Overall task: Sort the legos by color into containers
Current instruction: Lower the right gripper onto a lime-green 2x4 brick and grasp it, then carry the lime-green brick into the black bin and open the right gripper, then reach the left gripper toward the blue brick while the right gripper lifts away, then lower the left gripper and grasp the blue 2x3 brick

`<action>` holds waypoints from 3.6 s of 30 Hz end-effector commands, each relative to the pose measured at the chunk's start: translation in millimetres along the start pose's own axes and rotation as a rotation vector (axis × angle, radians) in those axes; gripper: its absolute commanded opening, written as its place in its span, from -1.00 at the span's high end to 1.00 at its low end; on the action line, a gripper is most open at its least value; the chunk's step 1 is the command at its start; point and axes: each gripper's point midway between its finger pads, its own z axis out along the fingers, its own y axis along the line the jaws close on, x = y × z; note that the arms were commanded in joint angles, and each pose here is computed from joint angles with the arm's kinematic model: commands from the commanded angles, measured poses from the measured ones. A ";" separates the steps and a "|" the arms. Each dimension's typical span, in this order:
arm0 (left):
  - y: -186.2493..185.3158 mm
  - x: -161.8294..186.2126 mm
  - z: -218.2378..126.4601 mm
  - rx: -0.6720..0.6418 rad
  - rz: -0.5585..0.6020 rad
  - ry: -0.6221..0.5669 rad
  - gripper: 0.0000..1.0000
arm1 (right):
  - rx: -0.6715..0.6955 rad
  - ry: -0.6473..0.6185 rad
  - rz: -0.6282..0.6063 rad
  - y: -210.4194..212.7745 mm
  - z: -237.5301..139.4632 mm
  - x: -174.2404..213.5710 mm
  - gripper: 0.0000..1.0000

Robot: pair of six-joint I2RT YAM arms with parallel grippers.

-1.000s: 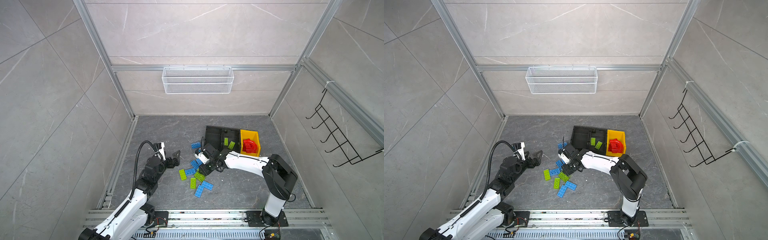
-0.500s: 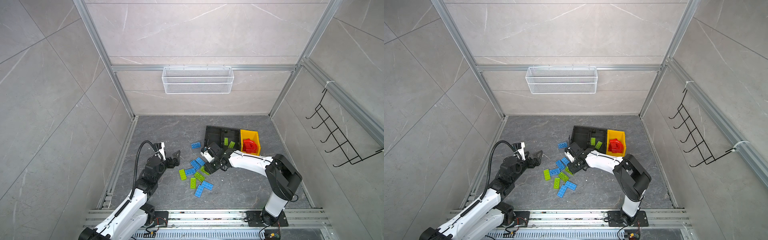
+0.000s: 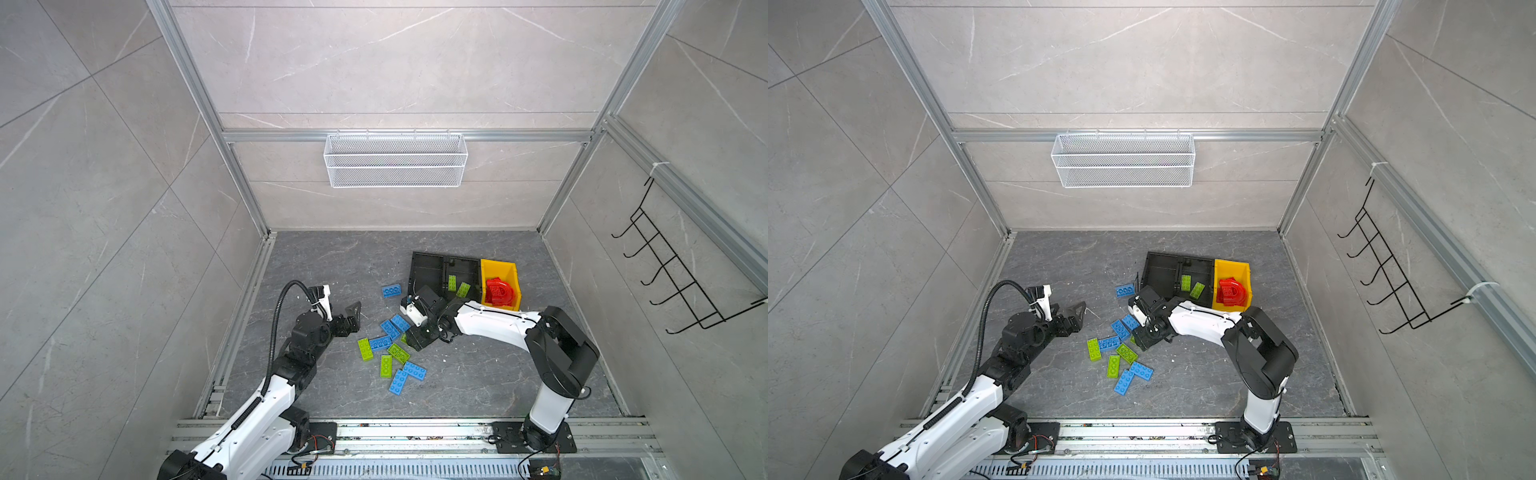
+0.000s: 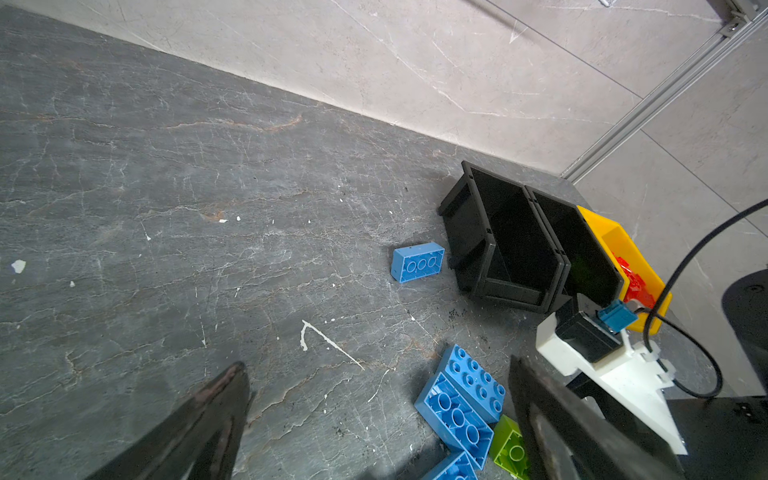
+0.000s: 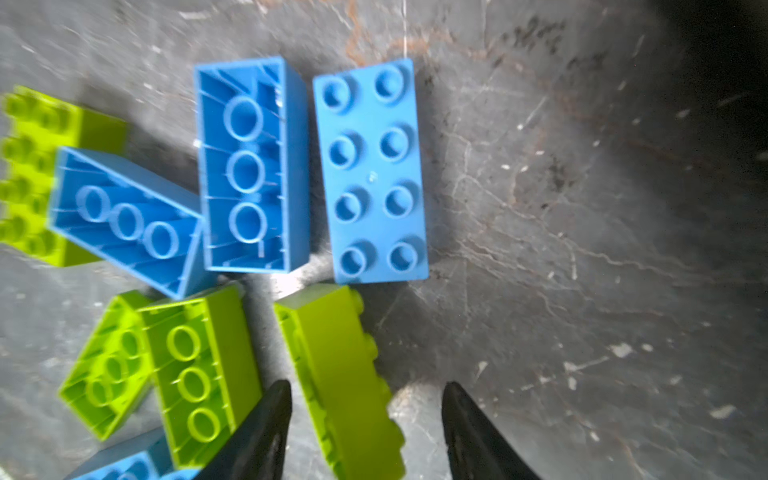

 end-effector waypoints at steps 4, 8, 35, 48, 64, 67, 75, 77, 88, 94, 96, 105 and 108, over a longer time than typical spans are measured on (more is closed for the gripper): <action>0.2 -10.2 -0.4 -0.009 0.012 -0.040 -0.99 | 0.000 0.011 -0.022 2.1 7.3 -4.3 -0.10; -0.5 -11.5 -0.8 -0.007 0.012 -0.043 -0.99 | 0.011 0.007 -0.009 0.0 8.2 -4.5 0.01; -1.8 -12.6 -2.8 0.000 0.004 -0.046 -0.99 | 0.122 -0.391 0.460 -179.9 -138.0 -70.9 0.63; -1.3 -11.9 -1.3 -0.004 0.003 -0.040 -0.99 | 0.199 -0.350 0.519 -225.2 -114.4 -82.4 0.54; -7.2 -5.4 42.0 -0.096 0.014 0.179 -0.99 | 0.199 -0.696 0.446 -187.5 -217.4 -77.4 -0.48; -19.4 -2.0 60.5 -0.114 0.040 0.252 -0.99 | 0.135 -0.874 0.427 -164.3 -243.0 -66.8 -0.51; -44.5 13.5 124.2 -0.082 0.145 0.410 -0.99 | -0.061 -1.061 0.345 -114.7 -270.2 -46.8 -0.56; -45.1 16.1 136.7 -0.076 0.224 0.452 -0.98 | -0.129 -1.103 0.310 -102.4 -278.0 -49.1 -0.56; -46.5 35.7 175.0 0.004 0.553 0.635 -0.98 | -0.245 -1.080 0.296 -89.2 -267.8 -51.7 -0.56; -51.3 61.3 182.9 0.140 0.663 0.760 -0.98 | -0.296 -1.080 0.282 -85.6 -261.3 -55.2 -0.49; -45.3 63.0 185.7 0.128 0.689 0.782 -0.98 | -0.313 -1.076 0.280 -84.0 -259.4 -56.3 -0.49; -35.6 63.5 205.3 0.105 0.750 0.803 -0.95 | -0.329 -1.077 0.271 -80.9 -260.1 -55.8 -0.48; -35.2 67.9 213.0 0.121 0.759 0.823 -0.95 | -0.335 -1.075 0.270 -80.3 -259.7 -56.3 -0.49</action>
